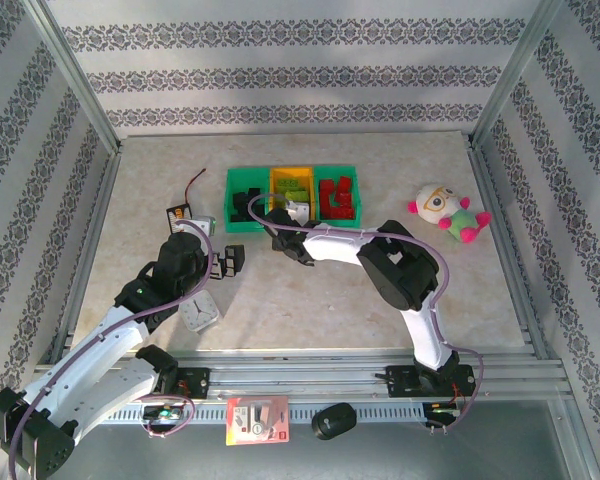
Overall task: Sort the legos into containers by color
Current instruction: Pick up the lego from the center of the table, then place the lego in the container.
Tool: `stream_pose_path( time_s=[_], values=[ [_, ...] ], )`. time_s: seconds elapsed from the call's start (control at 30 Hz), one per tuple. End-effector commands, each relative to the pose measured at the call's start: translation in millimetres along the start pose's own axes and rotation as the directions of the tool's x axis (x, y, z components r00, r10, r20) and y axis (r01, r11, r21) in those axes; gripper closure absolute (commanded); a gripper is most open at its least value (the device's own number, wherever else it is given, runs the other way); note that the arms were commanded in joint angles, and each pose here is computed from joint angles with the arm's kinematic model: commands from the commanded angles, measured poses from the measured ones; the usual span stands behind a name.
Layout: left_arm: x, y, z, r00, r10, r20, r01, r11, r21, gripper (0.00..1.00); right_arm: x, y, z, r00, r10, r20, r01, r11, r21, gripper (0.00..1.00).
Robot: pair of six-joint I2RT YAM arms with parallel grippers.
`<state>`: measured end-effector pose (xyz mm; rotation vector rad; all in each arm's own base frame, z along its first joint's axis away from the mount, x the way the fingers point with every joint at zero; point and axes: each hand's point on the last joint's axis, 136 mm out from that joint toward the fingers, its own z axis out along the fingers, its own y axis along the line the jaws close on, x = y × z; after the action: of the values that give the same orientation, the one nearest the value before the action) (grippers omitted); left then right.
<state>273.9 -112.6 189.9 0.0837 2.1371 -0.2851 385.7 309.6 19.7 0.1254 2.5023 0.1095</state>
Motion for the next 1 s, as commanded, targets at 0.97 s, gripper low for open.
stream_pose_path(
  time_s=[0.97],
  values=[
    [9.2,-76.1,2.6,0.985,0.12,0.126,-0.16,0.908,0.388,0.01,-112.1,12.6,-70.8,0.981,-0.027,0.194,0.06,0.985,-0.163,0.35]
  ],
)
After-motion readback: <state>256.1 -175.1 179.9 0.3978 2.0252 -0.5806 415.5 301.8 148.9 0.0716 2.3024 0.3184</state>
